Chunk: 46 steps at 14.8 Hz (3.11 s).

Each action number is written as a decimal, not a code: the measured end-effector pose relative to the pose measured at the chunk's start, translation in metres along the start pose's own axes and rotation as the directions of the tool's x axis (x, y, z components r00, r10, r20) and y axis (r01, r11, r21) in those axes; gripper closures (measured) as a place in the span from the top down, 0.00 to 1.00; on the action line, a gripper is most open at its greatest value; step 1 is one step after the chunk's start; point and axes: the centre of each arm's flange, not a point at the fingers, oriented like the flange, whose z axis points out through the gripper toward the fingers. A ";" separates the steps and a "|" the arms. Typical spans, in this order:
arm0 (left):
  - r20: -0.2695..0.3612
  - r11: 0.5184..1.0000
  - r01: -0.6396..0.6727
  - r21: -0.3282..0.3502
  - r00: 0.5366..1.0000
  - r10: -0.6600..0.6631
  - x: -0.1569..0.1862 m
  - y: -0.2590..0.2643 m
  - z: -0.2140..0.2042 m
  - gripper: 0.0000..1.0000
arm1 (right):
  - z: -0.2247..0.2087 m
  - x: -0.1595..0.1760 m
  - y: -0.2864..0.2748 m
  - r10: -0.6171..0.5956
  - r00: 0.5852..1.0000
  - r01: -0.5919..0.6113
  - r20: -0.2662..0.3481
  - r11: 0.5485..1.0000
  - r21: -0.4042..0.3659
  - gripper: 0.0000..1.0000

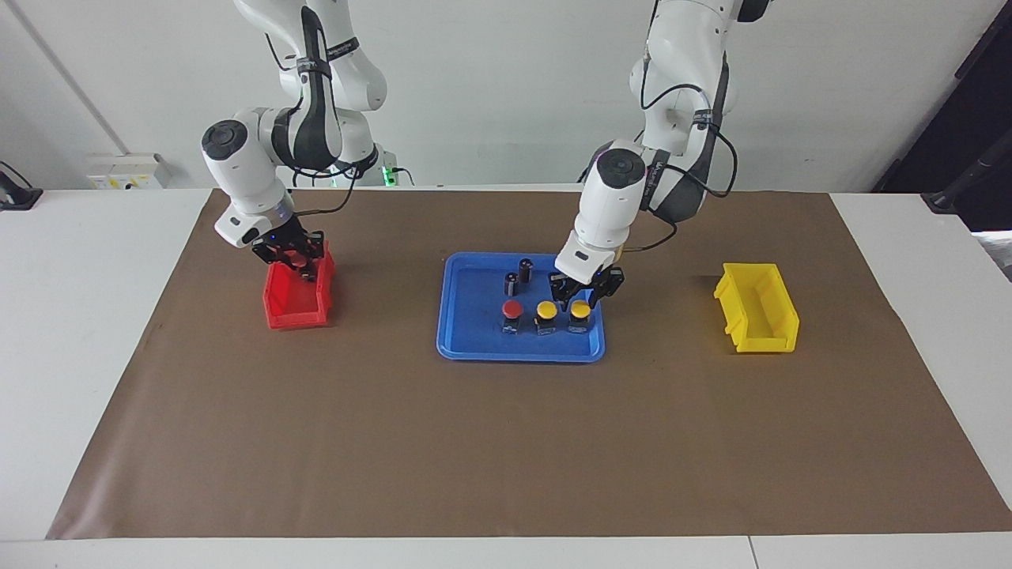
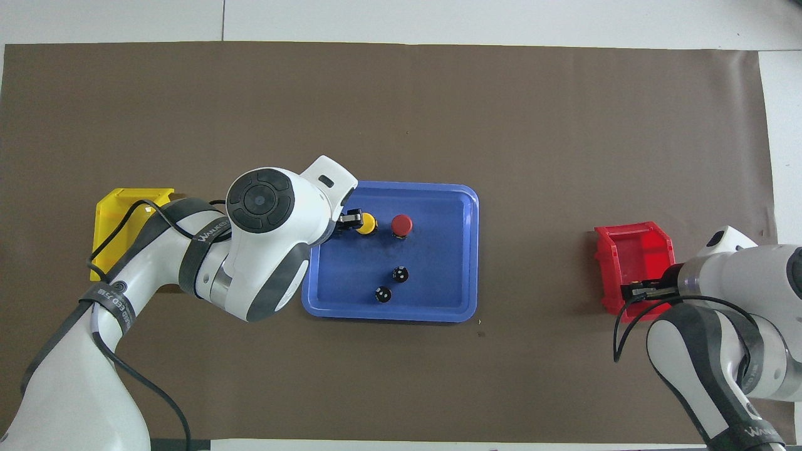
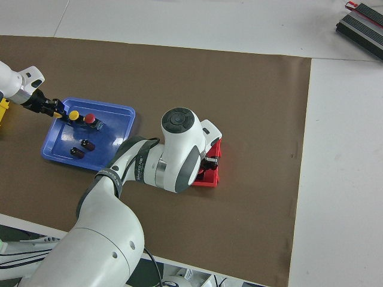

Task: Sort red and yellow buttons by color
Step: 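Grasp the nearest yellow button with the left gripper and lift it, then carry the yellow button to the yellow bin while the right gripper reaches the red button, then grasp the second red button with the right gripper while the left gripper releases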

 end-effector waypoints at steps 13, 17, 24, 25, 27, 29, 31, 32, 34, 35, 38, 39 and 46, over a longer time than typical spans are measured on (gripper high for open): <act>0.036 0.999 0.016 0.030 0.999 -0.017 0.004 -0.008 -0.023 0.42 | -0.002 0.000 0.000 0.000 1.000 0.000 -0.006 1.000 -0.002 0.67; 0.049 0.998 0.046 0.045 0.998 -0.048 0.012 -0.038 -0.098 0.42 | -0.020 0.012 -0.009 -0.024 0.999 0.024 -0.025 1.000 -0.006 0.67; 0.053 0.999 -0.026 0.041 0.998 0.024 0.073 -0.257 -0.151 0.42 | -0.141 0.075 -0.082 0.018 0.999 -0.017 -0.035 1.000 0.013 0.76; 0.055 0.998 -0.041 0.040 0.998 0.039 0.076 -0.279 -0.151 0.42 | -0.154 0.088 -0.100 0.035 0.998 -0.034 -0.054 0.999 0.020 0.81; 0.065 0.997 -0.062 0.038 0.996 0.059 0.078 -0.314 -0.147 0.42 | -0.169 0.110 -0.151 0.079 0.993 -0.076 -0.082 0.996 0.043 0.90; 0.088 0.998 -0.056 0.037 0.995 0.052 0.074 -0.330 -0.131 0.42 | -0.175 0.131 -0.216 0.137 0.986 -0.130 -0.094 0.988 0.077 0.92; 0.125 0.998 -0.050 0.037 0.991 0.045 0.067 -0.335 -0.112 0.42 | -0.169 0.155 -0.277 0.183 0.977 -0.172 -0.113 0.980 0.099 0.92; 0.139 0.998 -0.047 0.036 0.989 0.042 0.063 -0.337 -0.104 0.42 | -0.158 0.166 -0.302 0.198 0.972 -0.187 -0.127 0.978 0.097 0.92; 0.154 0.999 -0.036 0.037 0.988 0.030 0.058 -0.343 -0.093 0.42 | -0.122 0.182 -0.344 0.214 0.967 -0.202 -0.141 0.975 0.094 0.92; 0.159 0.999 -0.026 0.037 0.987 0.020 0.056 -0.349 -0.089 0.42 | -0.102 0.186 -0.361 0.209 0.967 -0.198 -0.147 0.976 0.088 0.92; 0.155 0.999 -0.001 0.039 0.988 -0.005 0.049 -0.363 -0.071 0.42 | -0.053 0.185 -0.403 0.200 0.965 -0.194 -0.168 0.980 0.050 0.92; 0.156 0.999 0.003 0.039 0.988 -0.009 0.046 -0.365 -0.062 0.42 | -0.044 0.184 -0.410 0.196 0.966 -0.192 -0.170 0.981 0.041 0.91; 0.129 0.999 0.007 0.042 0.992 -0.013 0.032 -0.367 -0.026 0.42 | -0.029 0.182 -0.407 0.194 0.969 -0.194 -0.153 0.981 0.018 0.85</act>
